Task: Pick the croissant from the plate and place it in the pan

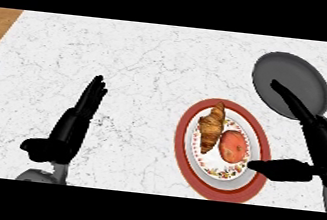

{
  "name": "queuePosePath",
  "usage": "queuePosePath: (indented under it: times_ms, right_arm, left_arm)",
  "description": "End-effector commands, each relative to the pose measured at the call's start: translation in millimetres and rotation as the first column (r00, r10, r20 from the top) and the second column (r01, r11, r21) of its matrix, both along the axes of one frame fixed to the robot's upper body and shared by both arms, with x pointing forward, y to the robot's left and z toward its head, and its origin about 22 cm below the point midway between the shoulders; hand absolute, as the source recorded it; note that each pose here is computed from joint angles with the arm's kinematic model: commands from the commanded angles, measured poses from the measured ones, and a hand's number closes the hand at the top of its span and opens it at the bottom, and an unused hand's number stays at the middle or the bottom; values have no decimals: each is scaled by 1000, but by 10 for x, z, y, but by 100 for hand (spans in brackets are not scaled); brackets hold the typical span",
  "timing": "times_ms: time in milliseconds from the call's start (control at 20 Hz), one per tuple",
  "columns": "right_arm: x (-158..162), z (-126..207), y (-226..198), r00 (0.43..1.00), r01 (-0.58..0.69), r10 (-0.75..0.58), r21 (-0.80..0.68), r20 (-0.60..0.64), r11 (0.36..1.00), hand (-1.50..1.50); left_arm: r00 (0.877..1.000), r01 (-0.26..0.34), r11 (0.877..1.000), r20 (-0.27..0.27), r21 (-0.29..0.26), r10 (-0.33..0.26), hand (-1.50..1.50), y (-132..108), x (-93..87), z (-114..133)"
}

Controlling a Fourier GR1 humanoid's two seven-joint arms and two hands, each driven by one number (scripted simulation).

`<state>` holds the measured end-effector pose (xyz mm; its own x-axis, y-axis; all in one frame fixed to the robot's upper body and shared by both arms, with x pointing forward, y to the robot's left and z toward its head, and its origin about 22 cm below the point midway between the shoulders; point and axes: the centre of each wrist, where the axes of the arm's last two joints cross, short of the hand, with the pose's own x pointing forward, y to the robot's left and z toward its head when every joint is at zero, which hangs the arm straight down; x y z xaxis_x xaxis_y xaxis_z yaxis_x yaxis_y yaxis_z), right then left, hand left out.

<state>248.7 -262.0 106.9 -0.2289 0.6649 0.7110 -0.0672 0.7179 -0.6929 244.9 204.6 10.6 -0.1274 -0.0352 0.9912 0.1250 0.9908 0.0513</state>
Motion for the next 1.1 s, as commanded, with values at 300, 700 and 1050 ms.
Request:
queuePosePath:
  times_ms: [300,700,1050]
  right_arm:
    - [365,-74,586,960,-126,2,-426,-281,896,-150]
    - [385,-289,1043,928,-171,-32,-502,-370,848,-150]
    - [499,-388,1181,925,-145,-57,-488,-375,860,-150]
  left_arm:
    - [1000,5,1000,1,-7,-5,0,41,41,2]
    - [1000,-3,1000,0,-5,3,0,-65,-7,-65]
    - [1000,-14,1000,5,2,14,0,-49,-40,69]
